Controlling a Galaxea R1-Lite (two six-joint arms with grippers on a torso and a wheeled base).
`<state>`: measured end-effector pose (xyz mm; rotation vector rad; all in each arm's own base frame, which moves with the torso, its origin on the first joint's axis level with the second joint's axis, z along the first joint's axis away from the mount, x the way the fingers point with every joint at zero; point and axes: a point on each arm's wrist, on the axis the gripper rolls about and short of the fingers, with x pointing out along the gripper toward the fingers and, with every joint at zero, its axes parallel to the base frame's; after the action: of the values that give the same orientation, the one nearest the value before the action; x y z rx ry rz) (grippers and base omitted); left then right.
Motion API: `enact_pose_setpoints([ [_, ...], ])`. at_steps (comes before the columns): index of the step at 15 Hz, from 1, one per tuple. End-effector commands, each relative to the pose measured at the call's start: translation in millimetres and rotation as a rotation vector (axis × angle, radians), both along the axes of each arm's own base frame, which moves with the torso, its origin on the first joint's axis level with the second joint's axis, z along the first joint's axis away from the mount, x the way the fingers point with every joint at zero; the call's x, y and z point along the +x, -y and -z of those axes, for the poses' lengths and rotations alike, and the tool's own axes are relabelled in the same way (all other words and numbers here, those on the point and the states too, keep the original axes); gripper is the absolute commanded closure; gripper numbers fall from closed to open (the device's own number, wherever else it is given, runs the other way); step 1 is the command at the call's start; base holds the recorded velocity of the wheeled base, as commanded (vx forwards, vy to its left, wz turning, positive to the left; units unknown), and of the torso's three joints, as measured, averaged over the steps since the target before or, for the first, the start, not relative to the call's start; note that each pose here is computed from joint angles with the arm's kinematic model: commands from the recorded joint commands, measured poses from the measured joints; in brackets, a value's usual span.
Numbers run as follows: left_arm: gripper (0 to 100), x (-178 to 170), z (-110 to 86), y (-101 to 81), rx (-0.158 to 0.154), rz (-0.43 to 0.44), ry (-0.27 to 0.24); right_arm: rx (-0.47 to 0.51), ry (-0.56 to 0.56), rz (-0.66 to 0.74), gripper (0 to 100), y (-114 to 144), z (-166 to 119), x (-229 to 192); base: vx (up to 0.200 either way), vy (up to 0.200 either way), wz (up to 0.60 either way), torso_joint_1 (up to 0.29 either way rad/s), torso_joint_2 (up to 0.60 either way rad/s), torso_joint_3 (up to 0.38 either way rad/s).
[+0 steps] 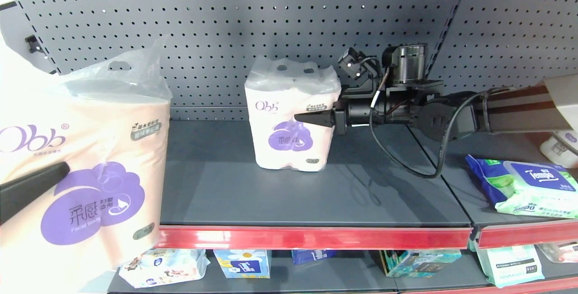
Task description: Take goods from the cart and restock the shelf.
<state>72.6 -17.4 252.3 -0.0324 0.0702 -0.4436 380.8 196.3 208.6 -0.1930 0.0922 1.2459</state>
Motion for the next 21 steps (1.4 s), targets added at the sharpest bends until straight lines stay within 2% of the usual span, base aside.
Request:
enact_pose_setpoints([
  [1,100,0,0.1,0.0,-0.001,0.000,0.000,0.005,0.000,-0.016,100,3,-6,-7,0.000,0.000,0.00,0.000,0.00,0.000],
  [6,100,0,-0.8,0.0,-0.002,0.005,0.003,0.009,-0.010,-0.044,100,18,-19,-39,0.000,0.000,0.00,0.000,0.00,0.000],
  [12,100,0,-0.7,0.1,-0.002,0.006,0.002,-0.058,-0.069,-0.071,100,34,4,-85,0.000,0.000,0.00,0.000,0.00,0.000],
  [21,100,-1,-2.4,-0.1,-0.003,0.006,0.011,-0.073,-0.057,-0.110,100,24,5,-100,0.000,0.000,0.00,0.000,0.00,0.000],
])
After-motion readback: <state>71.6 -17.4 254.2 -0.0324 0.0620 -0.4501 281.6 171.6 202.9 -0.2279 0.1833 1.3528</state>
